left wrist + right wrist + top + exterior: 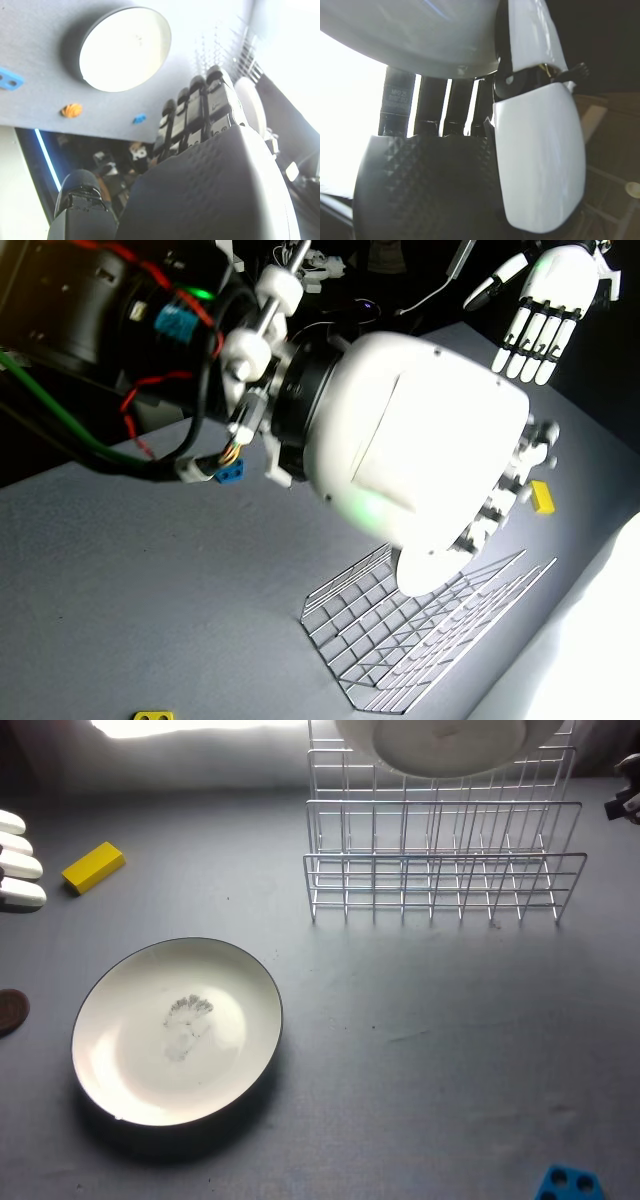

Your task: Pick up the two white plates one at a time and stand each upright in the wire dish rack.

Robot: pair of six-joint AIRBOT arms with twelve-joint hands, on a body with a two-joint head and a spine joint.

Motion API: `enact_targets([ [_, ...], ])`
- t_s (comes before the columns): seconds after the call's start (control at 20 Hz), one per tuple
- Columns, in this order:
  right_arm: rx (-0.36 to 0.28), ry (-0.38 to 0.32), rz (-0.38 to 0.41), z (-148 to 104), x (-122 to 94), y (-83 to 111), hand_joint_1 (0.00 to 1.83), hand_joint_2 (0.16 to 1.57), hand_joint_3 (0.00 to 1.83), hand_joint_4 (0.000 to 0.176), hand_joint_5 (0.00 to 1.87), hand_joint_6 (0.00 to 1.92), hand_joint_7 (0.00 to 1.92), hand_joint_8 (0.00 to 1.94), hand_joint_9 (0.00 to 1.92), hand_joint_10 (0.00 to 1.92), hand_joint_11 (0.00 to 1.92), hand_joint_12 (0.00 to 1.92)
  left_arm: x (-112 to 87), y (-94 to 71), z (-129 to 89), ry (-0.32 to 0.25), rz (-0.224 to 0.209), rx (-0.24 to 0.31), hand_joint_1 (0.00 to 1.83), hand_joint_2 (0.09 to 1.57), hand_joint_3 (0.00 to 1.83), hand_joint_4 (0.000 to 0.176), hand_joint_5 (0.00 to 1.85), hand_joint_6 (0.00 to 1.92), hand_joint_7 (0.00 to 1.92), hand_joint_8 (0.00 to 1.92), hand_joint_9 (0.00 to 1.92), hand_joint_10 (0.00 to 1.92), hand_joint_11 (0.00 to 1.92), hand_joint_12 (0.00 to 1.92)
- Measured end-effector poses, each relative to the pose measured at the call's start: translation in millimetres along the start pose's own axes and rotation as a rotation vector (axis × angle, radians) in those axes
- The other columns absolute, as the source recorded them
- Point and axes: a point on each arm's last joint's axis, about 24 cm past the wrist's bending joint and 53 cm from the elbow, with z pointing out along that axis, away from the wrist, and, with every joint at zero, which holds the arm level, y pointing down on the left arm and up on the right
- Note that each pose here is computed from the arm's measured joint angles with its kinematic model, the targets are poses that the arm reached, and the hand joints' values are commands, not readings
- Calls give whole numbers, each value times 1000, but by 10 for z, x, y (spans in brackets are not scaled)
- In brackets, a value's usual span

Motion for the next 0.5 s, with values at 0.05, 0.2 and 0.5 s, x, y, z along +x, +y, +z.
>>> enact_targets([
  [0.05,9,0,3,3,-22,-23,1393,1050,0,0,989,884,1110,706,1150,862,1015,856,1,14,-9,-1,-2,-4,0,1020,0,0,5,1,0,0,0,0,0,0],
  [0.2,33,7,10,6,-48,-90,1395,1041,2,0,1019,847,1136,660,1151,850,1029,825,3,27,-16,0,-2,-8,0,1029,2,0,21,7,0,0,0,0,0,0],
  [0.5,70,-4,7,24,-201,-202,1391,1056,1,0,974,915,1089,751,1136,870,994,865,-14,18,-16,-6,2,-4,0,1039,7,0,20,5,0,0,0,0,0,0],
])
